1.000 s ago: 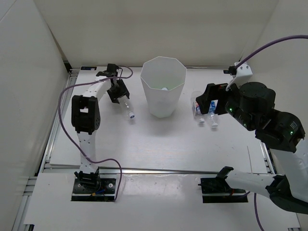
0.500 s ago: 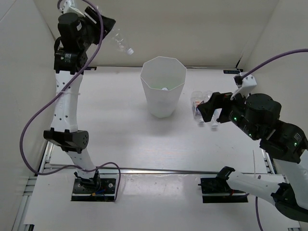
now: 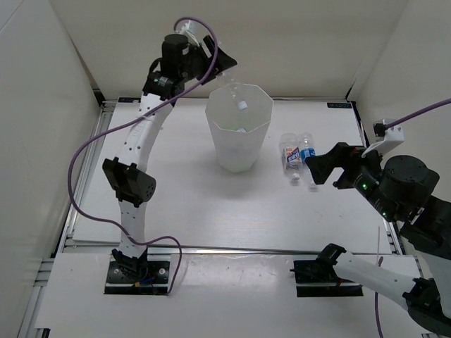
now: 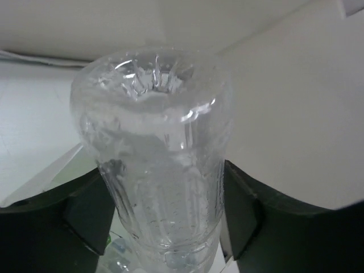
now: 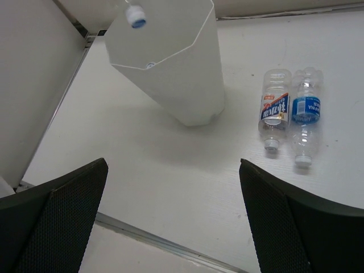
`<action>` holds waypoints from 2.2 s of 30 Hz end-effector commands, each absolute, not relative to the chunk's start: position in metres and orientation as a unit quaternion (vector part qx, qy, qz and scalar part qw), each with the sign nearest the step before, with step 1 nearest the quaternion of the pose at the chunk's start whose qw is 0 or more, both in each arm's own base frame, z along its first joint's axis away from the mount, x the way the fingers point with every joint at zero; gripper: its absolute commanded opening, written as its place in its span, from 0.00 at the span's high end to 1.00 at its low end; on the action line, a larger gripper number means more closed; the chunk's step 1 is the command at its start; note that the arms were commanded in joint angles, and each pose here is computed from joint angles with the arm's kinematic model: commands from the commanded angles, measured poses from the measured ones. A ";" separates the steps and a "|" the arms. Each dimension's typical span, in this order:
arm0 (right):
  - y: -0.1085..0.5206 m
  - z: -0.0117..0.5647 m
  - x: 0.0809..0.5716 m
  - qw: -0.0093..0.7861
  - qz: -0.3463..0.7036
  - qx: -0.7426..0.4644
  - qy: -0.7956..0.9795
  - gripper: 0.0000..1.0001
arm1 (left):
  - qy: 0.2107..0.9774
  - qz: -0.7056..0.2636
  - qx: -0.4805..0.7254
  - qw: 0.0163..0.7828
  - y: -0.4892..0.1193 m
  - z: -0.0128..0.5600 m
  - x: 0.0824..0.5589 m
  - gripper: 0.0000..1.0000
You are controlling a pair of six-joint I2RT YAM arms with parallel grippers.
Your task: Put the plastic bottles in the bin
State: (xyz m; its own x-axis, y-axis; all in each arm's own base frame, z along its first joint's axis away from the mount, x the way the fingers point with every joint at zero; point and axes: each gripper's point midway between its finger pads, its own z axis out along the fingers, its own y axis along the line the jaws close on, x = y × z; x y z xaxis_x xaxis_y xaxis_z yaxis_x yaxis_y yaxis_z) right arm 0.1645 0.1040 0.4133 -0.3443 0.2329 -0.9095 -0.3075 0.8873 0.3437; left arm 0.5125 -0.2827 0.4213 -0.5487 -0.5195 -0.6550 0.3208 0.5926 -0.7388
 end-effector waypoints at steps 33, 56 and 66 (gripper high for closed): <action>0.062 0.261 0.289 0.386 0.054 0.226 0.893 0.00 | 0.807 -0.291 -0.145 0.493 -0.116 0.371 0.314 0.00; 0.025 0.141 0.417 0.232 0.080 0.184 0.952 0.08 | 0.859 -0.284 -0.138 0.404 -0.118 0.342 0.294 0.00; 0.027 0.081 0.408 0.175 0.046 0.170 0.969 0.08 | 0.870 -0.268 -0.153 0.384 -0.107 0.332 0.284 0.00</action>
